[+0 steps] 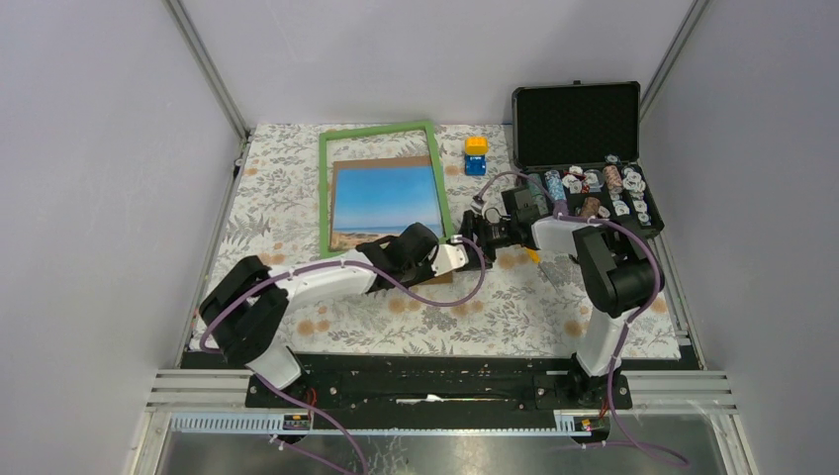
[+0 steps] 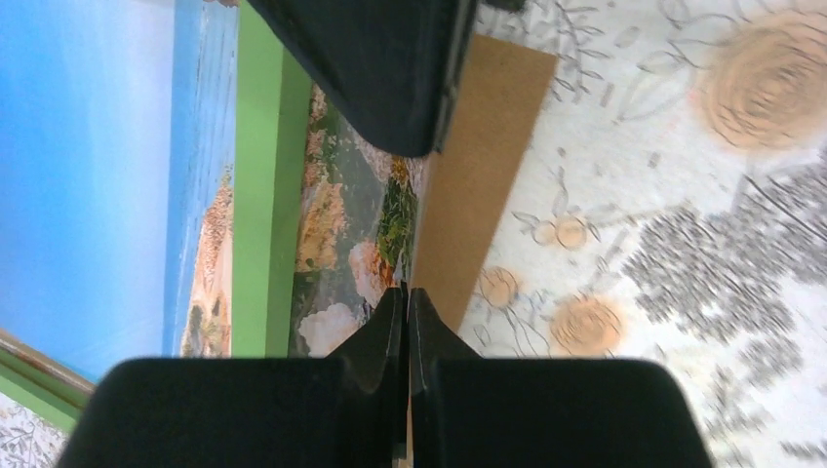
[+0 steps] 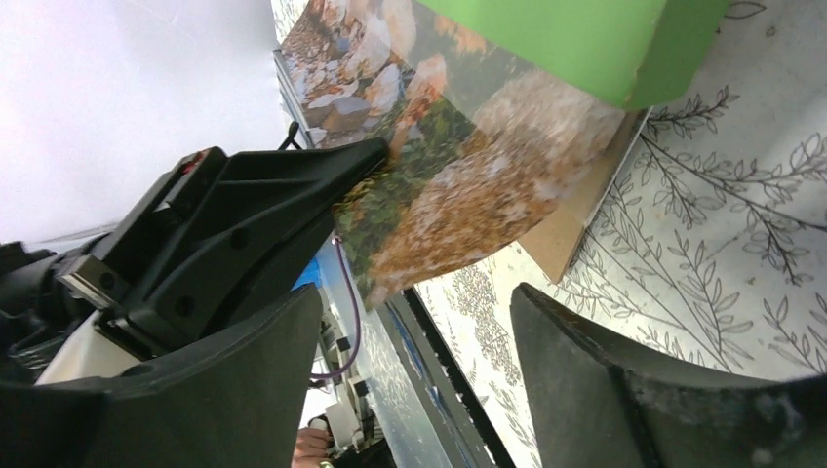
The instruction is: Take the photo out of the frame
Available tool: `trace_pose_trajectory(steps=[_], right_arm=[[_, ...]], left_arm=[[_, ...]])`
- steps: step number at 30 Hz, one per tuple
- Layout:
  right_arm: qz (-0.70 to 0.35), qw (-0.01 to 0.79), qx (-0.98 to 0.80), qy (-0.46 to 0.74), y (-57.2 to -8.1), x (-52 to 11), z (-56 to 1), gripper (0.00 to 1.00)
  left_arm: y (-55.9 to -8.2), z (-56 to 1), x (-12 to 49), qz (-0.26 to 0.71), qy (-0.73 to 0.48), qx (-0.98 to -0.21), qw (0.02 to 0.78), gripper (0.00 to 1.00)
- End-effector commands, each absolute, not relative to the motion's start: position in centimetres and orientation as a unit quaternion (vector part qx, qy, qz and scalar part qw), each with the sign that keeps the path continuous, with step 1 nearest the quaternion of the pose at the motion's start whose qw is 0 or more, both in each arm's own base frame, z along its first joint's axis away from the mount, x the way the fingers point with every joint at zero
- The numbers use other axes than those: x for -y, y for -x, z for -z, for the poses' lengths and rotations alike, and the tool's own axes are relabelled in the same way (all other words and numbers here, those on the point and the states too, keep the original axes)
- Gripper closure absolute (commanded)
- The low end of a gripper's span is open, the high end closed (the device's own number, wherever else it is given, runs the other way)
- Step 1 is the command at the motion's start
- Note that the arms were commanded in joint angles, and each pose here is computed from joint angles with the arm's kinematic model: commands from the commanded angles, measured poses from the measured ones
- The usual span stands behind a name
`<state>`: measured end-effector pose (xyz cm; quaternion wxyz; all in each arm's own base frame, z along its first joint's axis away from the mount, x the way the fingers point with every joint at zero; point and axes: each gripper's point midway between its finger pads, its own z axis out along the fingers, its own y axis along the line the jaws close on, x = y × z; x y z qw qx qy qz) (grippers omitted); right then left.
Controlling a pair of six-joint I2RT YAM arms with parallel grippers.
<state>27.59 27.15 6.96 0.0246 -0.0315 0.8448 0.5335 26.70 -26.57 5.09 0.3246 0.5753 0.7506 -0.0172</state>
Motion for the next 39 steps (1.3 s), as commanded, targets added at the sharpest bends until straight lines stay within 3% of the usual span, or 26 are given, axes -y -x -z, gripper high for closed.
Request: trace_pose_trajectory(steps=[1, 7, 18, 31, 39], right_arm=[[-0.520, 0.036, -0.851, 0.058, -27.2, -25.8, -8.5, 0.14], [-0.506, 0.023, -0.859, 0.078, -26.2, -24.4, -9.1, 0.01], [-0.482, 0.025, -0.866, 0.128, -25.3, -22.7, -10.7, 0.00], [-0.448, 0.050, -0.879, 0.157, -26.3, -21.2, -11.5, 0.00], [-0.433, 0.061, -0.883, 0.169, -27.2, -20.7, -12.4, 0.00]], left_arm=[[-23.3, -7.5, 24.9, 0.045, -0.581, -0.772, 0.254, 1.00], [-20.6, -10.3, 23.6, 0.066, -0.595, -0.780, 0.184, 1.00], [-15.2, -22.5, 22.5, 0.152, -0.646, -0.740, 0.112, 1.00], [-22.0, -39.6, 18.7, 0.003, -0.569, -0.706, 0.421, 1.00], [-26.1, -52.9, 12.6, -0.205, -0.458, -0.606, 0.618, 1.00]])
